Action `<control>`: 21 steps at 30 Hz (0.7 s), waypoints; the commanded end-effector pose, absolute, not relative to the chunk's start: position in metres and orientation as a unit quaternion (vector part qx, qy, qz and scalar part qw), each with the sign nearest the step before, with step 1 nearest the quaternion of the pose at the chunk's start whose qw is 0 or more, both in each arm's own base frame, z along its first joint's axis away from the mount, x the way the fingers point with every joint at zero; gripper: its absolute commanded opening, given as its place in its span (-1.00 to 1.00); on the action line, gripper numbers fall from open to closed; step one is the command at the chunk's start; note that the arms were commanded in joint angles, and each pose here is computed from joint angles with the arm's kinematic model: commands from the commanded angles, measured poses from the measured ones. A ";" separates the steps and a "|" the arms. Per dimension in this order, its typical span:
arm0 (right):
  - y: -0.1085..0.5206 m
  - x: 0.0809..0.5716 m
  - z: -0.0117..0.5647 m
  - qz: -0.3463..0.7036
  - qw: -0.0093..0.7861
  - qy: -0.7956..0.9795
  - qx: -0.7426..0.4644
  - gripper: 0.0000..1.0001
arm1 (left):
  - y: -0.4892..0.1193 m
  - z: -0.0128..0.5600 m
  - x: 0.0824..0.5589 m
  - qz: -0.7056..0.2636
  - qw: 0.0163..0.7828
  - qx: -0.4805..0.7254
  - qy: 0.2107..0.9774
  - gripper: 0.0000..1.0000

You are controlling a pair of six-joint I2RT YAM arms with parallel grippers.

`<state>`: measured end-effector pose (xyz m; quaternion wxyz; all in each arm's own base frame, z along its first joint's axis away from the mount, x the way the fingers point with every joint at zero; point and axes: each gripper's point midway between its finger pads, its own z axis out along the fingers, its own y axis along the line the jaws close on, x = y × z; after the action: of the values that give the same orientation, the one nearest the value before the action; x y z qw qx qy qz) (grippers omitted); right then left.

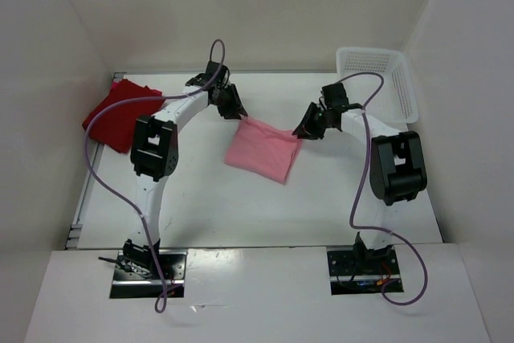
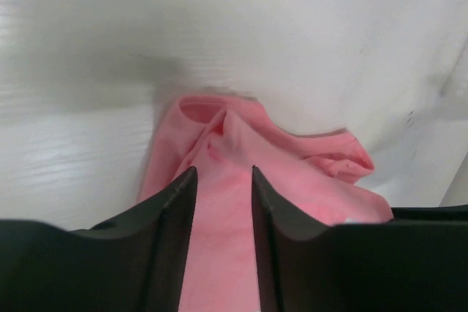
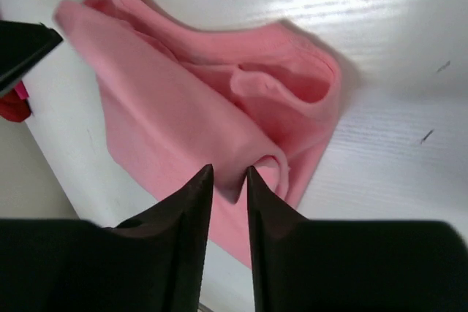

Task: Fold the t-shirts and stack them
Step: Fold the long partially folded tshirt into a neat square, then put the neatly folded tshirt into the corner of the board with the left arm

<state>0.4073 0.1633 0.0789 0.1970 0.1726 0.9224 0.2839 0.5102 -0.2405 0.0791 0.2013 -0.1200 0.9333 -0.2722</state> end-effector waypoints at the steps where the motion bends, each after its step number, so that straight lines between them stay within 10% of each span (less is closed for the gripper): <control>1: 0.159 0.430 0.133 0.296 0.276 0.900 0.160 -0.23 | -0.224 0.145 0.523 -0.278 0.291 -0.125 0.907 -0.11; 7: 0.158 0.399 0.140 0.292 0.287 0.905 0.114 0.33 | -0.203 0.123 0.472 -0.256 0.277 -0.088 0.922 0.28; 12: 0.193 0.375 0.104 0.305 0.222 0.923 0.073 -0.97 | -0.210 0.062 0.419 -0.289 0.191 -0.059 0.936 0.49; 21: 0.203 0.351 0.104 0.333 0.210 0.916 0.073 -0.79 | -0.226 0.015 0.411 -0.300 0.141 -0.021 0.943 0.43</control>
<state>0.3503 0.1988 0.0853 0.1821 0.0848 0.9281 0.3134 0.4106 -0.2161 0.0353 0.1457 -0.0581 0.9416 -0.2979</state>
